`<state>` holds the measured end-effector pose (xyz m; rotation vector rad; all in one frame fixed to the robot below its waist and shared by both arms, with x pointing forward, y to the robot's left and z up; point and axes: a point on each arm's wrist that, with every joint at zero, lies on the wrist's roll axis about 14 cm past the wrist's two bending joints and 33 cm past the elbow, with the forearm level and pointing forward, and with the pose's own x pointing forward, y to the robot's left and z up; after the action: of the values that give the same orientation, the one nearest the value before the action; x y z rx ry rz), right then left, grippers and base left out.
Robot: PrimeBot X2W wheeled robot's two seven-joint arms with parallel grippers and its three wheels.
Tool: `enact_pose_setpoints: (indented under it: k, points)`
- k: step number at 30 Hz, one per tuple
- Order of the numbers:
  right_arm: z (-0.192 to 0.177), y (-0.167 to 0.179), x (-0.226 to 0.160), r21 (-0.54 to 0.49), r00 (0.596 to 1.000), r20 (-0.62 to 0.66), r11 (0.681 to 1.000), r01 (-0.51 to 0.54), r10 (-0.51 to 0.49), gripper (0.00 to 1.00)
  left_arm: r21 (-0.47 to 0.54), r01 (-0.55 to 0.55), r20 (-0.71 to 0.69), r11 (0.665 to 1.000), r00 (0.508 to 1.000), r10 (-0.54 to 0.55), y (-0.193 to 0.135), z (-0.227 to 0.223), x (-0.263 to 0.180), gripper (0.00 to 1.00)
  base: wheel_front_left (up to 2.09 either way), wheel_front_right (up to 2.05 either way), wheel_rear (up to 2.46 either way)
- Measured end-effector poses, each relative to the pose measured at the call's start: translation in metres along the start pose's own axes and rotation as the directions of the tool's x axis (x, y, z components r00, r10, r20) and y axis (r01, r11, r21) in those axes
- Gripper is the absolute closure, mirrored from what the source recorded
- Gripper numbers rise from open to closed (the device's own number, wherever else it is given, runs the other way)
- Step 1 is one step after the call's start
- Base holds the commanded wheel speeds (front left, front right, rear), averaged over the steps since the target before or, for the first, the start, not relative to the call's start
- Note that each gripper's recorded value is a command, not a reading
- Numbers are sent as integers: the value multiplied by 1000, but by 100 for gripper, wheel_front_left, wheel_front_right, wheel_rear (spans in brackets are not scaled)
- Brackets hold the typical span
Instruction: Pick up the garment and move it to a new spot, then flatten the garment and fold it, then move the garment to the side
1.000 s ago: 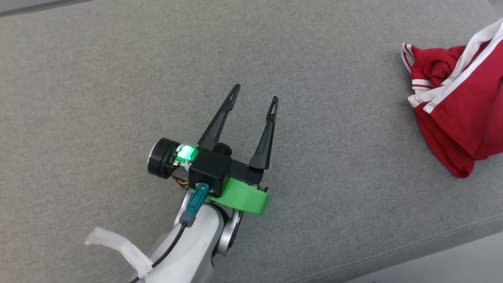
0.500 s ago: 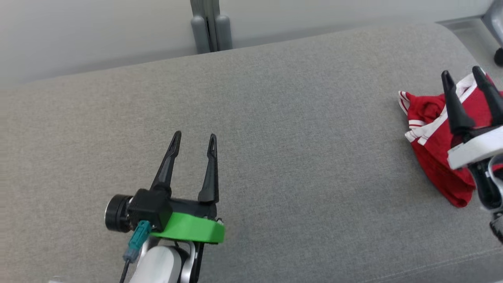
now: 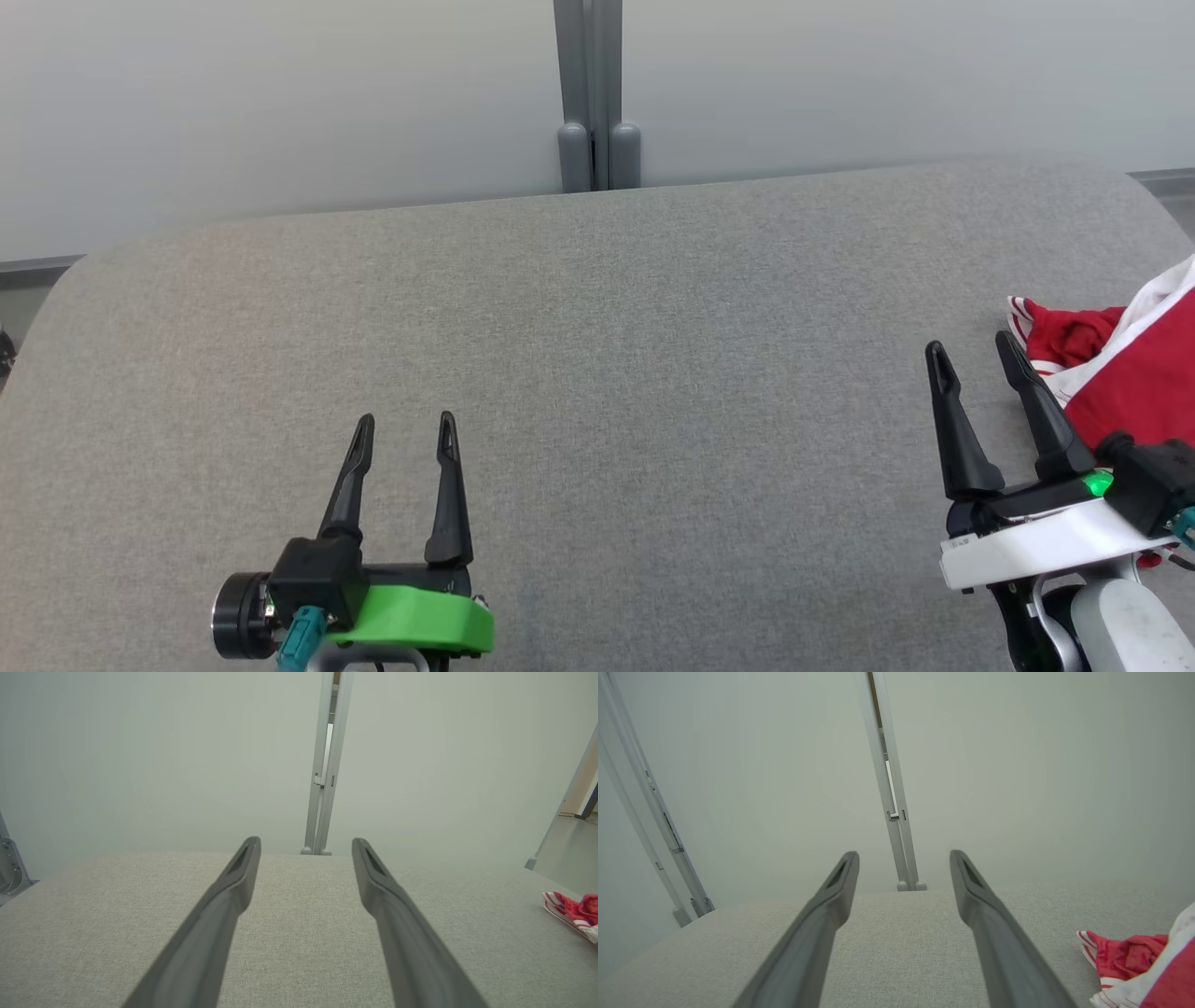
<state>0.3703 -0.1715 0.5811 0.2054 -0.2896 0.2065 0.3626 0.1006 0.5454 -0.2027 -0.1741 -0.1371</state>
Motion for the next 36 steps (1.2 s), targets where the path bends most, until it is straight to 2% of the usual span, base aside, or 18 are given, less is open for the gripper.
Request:
enact_pose_setpoints:
  k: [13, 17, 27, 30, 36]
  points:
    - [-3, 6, 1, -18, 1000, -5, 1000, -12, 12, 0, 7, -1, -1, 1000, 1000, 1, -1, 0, -3, 0, 0, 0, 0]
    - [-5, 3, 0, -11, 1000, -12, 1000, 2, -2, 0, -46, -50, -8, 998, 999, 49, 8, -1, -2, 0, 0, 0, 0]
    - [-11, 5, -2, -9, 999, -31, 1000, -12, 11, 0, -55, -30, -11, 998, 1000, 30, 6, -2, -2, 0, 0, 0, 0]
    - [-10, 5, -2, -8, 999, -31, 1000, -11, 11, 0, -99, -17, -8, 995, 1000, 17, 4, 0, -1, 0, 0, 0, 0]
    - [-10, 6, -1, -6, 1000, -27, 1000, -11, 11, 0, -117, -13, 6, 993, 1000, 13, 8, 4, 0, 0, 0, 0, 0]
